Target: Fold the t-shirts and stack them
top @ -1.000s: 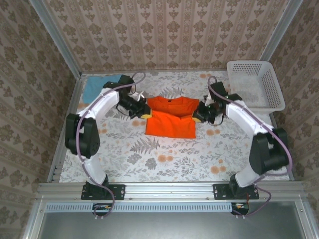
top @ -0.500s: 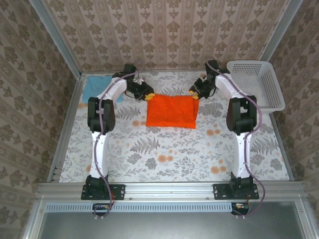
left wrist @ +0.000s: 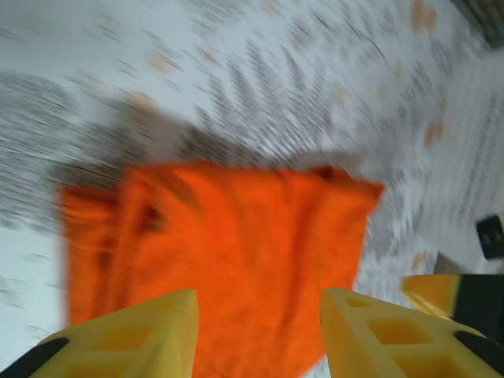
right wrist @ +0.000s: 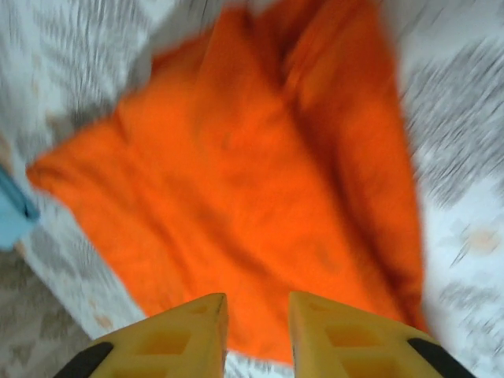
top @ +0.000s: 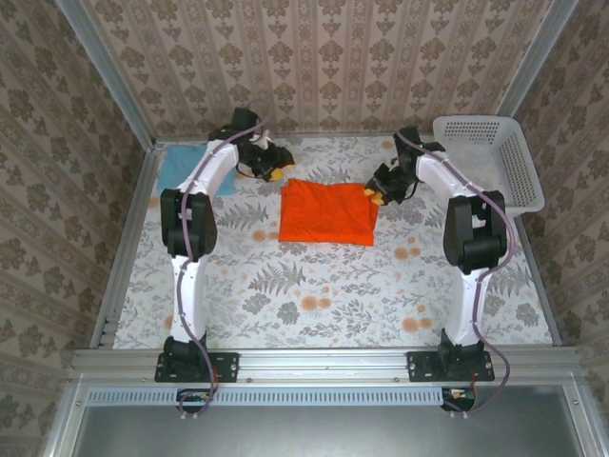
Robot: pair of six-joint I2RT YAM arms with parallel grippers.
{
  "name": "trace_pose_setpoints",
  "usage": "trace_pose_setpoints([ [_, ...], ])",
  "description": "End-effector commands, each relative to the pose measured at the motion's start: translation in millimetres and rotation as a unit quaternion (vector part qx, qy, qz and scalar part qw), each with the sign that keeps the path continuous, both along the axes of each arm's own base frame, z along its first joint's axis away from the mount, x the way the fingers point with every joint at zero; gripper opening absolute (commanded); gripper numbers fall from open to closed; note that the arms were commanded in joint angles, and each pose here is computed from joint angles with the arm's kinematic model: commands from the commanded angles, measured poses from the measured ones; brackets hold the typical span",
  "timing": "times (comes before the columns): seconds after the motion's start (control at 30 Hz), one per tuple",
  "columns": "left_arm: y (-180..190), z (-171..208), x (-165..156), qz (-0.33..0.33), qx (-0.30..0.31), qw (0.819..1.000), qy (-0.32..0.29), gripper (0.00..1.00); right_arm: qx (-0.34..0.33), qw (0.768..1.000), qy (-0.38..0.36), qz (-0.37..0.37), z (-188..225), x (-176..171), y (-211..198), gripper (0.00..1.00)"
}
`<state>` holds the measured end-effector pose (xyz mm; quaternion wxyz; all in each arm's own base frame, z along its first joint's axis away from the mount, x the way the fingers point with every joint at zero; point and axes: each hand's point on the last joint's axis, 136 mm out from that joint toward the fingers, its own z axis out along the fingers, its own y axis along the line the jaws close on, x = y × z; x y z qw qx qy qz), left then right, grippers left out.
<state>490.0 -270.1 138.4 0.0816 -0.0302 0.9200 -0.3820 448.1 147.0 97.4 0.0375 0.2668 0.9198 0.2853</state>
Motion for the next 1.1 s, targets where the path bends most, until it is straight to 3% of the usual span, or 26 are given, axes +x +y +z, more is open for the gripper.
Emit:
trace_pose_setpoints([
  [0.0,-33,-13,-60,-0.109,-0.007,0.994,0.03,0.43,0.044,0.997,-0.015,0.055,-1,-23,38,0.24],
  [0.2,-27,-74,-107,-0.154,0.039,0.983,0.09,0.42,0.034,0.997,0.049,0.053,-48,-63,40,0.21],
  [0.33,3,-124,-132,-0.156,0.116,0.973,0.128,0.41,-0.003,0.993,0.105,0.052,-81,-89,17,0.21],
  [0.5,29,-144,-166,-0.164,0.161,0.963,0.139,0.4,-0.026,0.987,0.149,0.052,-109,-126,0,0.21],
  [0.63,37,-144,-196,-0.175,0.158,0.961,0.146,0.39,-0.028,0.985,0.16,0.052,-114,-147,-5,0.21],
  [0.77,34,-121,-213,-0.174,0.132,0.966,0.139,0.42,0.004,0.991,0.113,0.066,-92,-148,5,0.25],
  [0.93,28,-62,-178,-0.142,0.112,0.981,0.075,0.61,0.059,0.995,-0.033,0.077,-28,-111,24,0.4],
  [1.07,32,-31,-133,-0.109,0.099,0.989,0.03,0.73,0.031,0.992,-0.099,0.074,-2,-71,21,0.49],
])
